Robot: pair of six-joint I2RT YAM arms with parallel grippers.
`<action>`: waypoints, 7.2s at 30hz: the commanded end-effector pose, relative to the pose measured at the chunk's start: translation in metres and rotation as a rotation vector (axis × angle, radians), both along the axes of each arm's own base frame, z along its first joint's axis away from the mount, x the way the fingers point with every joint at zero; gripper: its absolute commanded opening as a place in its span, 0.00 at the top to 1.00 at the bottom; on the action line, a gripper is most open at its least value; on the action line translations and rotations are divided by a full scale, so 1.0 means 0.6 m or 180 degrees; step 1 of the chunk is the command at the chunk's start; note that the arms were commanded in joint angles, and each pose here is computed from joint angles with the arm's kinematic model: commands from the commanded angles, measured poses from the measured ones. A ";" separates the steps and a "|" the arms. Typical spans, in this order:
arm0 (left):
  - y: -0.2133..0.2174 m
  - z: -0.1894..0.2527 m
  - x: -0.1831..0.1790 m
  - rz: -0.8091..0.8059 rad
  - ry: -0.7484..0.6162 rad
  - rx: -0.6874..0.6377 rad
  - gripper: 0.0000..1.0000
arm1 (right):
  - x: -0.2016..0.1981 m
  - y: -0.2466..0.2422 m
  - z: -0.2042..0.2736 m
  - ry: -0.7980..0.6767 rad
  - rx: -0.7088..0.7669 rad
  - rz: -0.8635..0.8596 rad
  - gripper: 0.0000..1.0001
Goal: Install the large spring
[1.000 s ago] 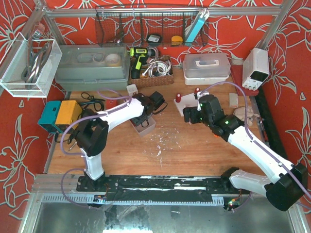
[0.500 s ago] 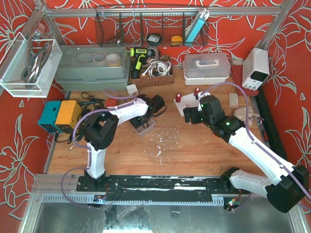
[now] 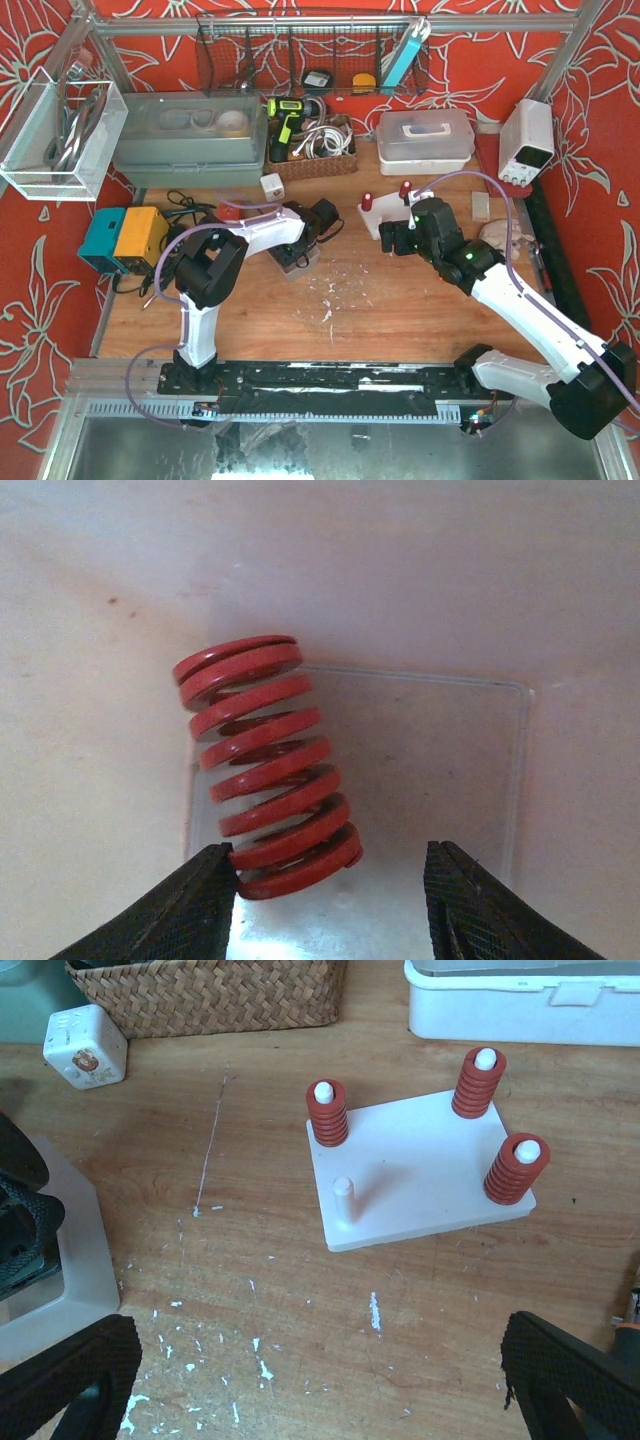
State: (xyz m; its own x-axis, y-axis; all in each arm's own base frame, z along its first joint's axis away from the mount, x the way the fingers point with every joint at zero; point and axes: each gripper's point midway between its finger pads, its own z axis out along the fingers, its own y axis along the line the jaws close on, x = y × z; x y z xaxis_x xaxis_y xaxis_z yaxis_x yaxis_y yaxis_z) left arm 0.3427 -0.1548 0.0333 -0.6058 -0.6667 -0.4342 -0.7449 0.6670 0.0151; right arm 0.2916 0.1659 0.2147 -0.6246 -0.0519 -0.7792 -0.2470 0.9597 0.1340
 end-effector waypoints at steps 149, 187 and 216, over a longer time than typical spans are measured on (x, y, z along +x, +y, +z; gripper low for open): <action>-0.082 0.229 -0.133 -0.3870 -0.3588 0.0303 0.00 | 0.157 0.060 -0.061 -0.0135 -0.0264 -0.0143 1.00; -0.085 0.289 -0.170 -0.4010 -0.4107 0.0167 0.00 | 0.210 0.055 -0.170 -0.0065 -0.0385 -0.0340 1.00; -0.020 0.356 -0.121 -0.3232 -0.4080 0.0805 0.00 | 0.080 -0.108 0.118 -0.0942 -0.0682 -0.0852 0.01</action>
State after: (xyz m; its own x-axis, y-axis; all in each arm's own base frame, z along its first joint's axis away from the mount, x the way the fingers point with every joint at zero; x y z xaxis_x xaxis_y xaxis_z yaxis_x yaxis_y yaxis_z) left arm 0.2560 -0.1821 0.2097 0.0127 -0.0825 -0.9965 0.4605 0.8851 -0.0674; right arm 0.3562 0.1356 0.2807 -0.3948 0.0070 -0.9187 -0.0650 0.9973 0.0355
